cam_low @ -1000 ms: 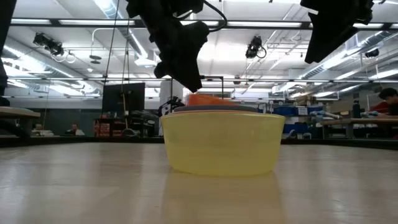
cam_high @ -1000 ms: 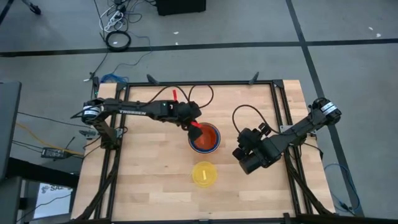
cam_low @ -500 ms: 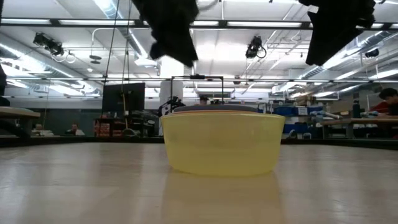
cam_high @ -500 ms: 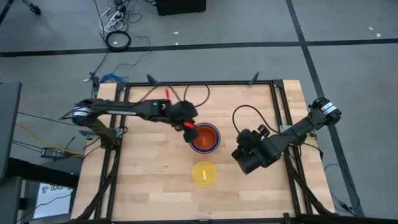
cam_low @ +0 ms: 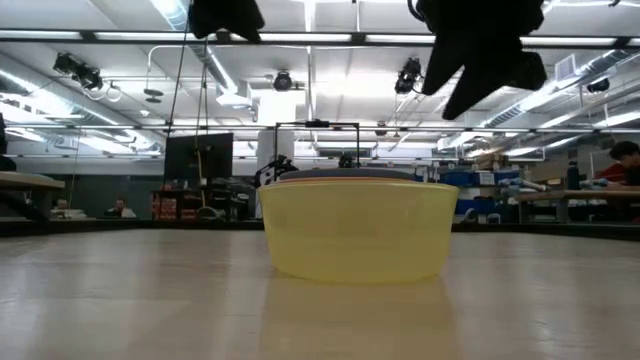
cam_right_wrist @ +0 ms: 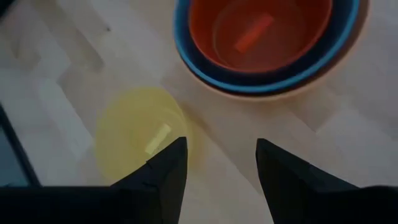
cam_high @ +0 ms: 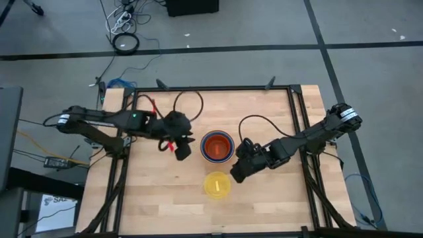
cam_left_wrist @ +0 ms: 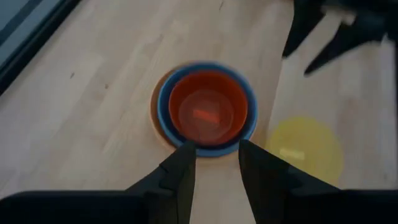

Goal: Nest bowls inside each other
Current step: Stack the yellow bowl on top of the orange bowl

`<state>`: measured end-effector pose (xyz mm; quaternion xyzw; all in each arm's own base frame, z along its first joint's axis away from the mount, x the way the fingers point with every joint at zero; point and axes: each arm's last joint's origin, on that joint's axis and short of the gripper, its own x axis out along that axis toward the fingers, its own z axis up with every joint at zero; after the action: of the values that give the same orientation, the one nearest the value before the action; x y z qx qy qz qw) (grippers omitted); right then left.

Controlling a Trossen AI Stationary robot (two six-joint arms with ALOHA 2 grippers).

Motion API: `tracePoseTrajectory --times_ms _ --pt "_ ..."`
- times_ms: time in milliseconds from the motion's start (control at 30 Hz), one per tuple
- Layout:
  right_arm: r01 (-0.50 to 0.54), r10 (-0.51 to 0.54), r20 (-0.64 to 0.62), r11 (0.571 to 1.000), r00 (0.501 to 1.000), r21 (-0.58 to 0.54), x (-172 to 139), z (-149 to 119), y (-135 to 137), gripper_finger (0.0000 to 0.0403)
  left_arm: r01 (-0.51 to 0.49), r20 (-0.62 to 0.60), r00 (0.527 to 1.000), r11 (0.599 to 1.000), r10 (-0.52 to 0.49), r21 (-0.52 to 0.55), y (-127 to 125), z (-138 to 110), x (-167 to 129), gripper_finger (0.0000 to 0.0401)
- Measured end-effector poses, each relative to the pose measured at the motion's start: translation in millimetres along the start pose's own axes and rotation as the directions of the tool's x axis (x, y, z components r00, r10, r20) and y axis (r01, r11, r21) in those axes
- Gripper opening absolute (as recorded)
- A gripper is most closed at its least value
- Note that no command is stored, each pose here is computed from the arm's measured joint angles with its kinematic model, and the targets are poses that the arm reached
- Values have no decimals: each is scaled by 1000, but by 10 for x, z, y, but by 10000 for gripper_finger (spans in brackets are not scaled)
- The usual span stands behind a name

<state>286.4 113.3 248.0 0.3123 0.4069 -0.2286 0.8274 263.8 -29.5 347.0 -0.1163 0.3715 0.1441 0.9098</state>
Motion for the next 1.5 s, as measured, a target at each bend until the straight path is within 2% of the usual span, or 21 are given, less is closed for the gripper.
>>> tracePoseTrajectory --times_ms 167,333,633,900,1033,1167,1200,1333,1500 --pt "-18 18 -21 1000 1000 21 107 -81 -56 178 -45 -31 999 999 45 1 -86 -108 -47 131" --pt "-48 49 -36 998 998 27 305 -185 -35 178 -76 -5 997 997 76 13 -144 -138 -75 131" --pt "-69 70 -125 998 990 10 832 -405 60 178 -76 -1 997 997 76 17 -158 -144 -78 131" --pt "-58 57 -165 998 985 -1 1124 -465 36 173 -78 -3 997 997 78 22 -156 -146 -78 131" --pt "-60 55 -171 998 984 -24 1115 -444 25 129 -81 -1 997 996 81 22 -155 -145 -78 131" --pt "-87 75 -167 994 983 -65 1007 -378 26 28 -84 0 996 996 84 24 -154 -145 -78 131" --pt "-105 92 -158 991 983 -77 954 -348 38 15 -84 0 996 996 84 24 -154 -145 -78 131" --pt "-145 136 -104 986 985 -85 687 -201 47 3 -90 3 996 996 90 25 -152 -144 -78 131" --pt "-169 176 81 981 981 -95 275 118 -15 1 -97 13 995 995 96 35 -153 -137 -77 131"
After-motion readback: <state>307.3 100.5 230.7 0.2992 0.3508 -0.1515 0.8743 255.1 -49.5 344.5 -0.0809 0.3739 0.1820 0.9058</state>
